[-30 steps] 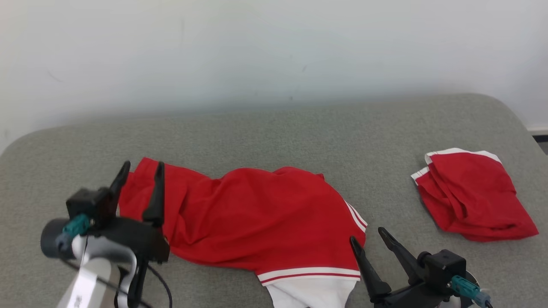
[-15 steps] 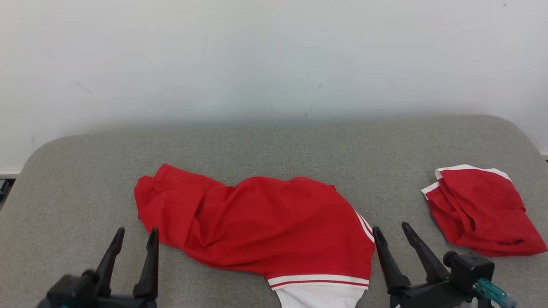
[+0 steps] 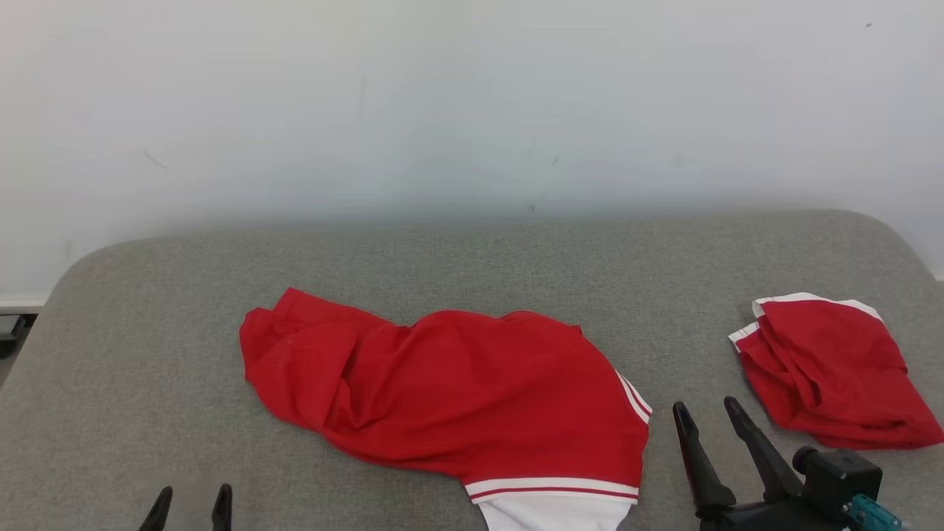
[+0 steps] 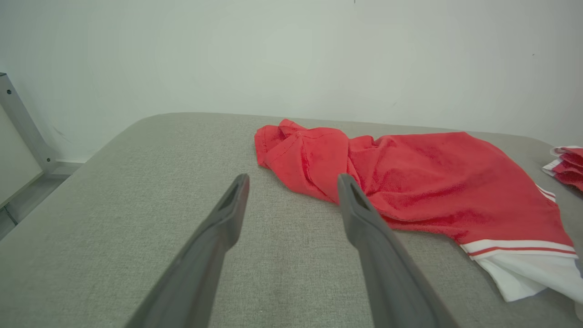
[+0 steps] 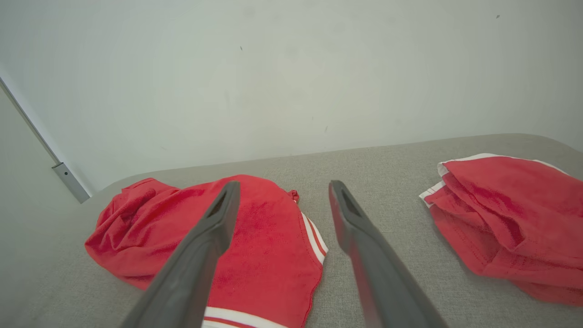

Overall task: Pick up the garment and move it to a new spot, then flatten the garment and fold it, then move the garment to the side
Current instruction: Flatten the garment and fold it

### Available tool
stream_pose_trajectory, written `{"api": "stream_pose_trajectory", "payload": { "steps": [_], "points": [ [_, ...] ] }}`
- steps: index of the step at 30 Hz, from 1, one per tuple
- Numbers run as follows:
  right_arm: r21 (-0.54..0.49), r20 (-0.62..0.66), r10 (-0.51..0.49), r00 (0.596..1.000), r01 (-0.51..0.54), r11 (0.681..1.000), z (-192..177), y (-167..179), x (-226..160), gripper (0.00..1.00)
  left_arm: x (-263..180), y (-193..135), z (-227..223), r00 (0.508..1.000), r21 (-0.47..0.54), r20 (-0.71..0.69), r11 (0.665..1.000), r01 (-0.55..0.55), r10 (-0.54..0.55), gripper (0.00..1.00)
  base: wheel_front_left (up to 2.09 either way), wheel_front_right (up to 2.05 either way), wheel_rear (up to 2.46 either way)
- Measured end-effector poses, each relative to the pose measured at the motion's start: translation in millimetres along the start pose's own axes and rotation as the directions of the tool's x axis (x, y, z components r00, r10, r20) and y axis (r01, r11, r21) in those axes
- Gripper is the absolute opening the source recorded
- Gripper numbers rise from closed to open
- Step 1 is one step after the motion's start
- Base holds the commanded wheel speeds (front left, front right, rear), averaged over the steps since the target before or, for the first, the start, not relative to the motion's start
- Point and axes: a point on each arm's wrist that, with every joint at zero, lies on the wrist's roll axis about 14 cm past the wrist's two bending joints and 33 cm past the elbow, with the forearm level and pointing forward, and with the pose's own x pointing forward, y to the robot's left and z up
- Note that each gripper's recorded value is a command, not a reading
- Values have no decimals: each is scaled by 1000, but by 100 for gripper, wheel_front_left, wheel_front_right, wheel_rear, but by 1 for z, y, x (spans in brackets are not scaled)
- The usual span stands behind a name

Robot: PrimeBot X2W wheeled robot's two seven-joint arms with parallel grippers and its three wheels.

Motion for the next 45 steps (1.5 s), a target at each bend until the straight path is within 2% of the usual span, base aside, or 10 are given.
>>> {"api": "stream_pose_trajectory", "payload": {
  "steps": [4,13,20,45],
  "points": [
    [18,-28,-1,1000,2,1000,-9,-1,-4,100,-5,12,-1,999,-8,-13,999,-43,43,100,0,0,0],
    [45,-72,21,997,-18,999,-19,5,-1,100,-10,24,21,994,-56,49,994,-93,96,100,0,0,0],
    [56,-94,68,993,-63,996,-23,19,4,100,-12,19,30,994,-79,71,994,-76,82,100,0,0,0],
    [54,-112,69,991,-63,997,-26,19,5,100,-11,11,28,998,-84,34,995,-49,52,100,0,0,0]
  ]
}}
